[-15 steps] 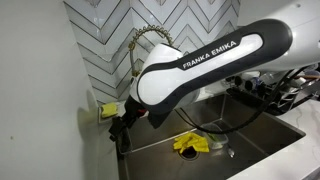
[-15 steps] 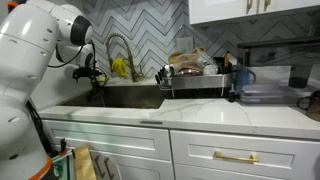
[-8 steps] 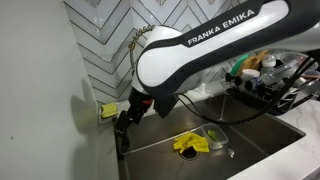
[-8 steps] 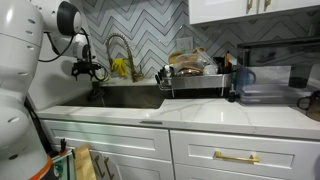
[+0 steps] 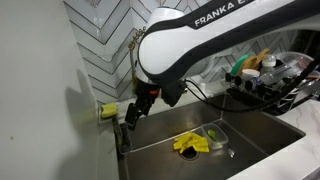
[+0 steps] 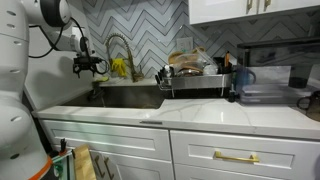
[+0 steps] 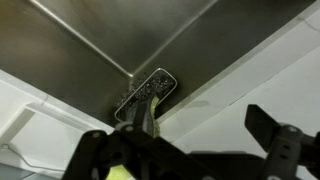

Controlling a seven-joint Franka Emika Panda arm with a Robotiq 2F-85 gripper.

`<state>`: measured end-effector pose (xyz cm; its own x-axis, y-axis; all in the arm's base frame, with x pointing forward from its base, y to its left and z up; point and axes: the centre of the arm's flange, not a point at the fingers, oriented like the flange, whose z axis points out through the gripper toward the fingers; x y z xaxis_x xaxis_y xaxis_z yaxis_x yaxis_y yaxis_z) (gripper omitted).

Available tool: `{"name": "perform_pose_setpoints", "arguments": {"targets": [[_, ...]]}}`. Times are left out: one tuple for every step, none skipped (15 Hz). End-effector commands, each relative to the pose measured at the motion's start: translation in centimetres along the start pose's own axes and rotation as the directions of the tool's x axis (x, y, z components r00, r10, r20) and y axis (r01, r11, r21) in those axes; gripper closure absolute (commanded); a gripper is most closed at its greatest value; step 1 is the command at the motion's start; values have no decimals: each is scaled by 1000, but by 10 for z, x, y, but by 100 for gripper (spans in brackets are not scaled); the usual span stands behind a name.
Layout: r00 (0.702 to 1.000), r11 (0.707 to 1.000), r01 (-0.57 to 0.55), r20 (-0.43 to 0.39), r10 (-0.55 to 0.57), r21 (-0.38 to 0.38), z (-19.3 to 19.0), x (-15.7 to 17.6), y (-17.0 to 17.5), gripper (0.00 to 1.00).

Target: Pick up a green sponge on the left of the tap and put it in the sponge holder on the left side of the sink

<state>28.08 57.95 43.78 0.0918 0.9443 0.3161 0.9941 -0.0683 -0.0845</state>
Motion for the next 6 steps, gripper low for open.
{"name": "perform_pose_setpoints", "arguments": {"targets": [[997, 989, 79, 20, -77, -123, -9, -3, -8, 0], [999, 998, 32, 7, -32, -54, -7, 1, 1, 0], [999, 996, 46, 9, -45, -75, -9, 1, 1, 0], [999, 995, 54, 11, -53, -86, -11, 2, 0, 0], [998, 994, 59, 12, -58, -92, -12, 2, -1, 0], [998, 994, 61, 13, -60, -94, -12, 3, -2, 0]]}}
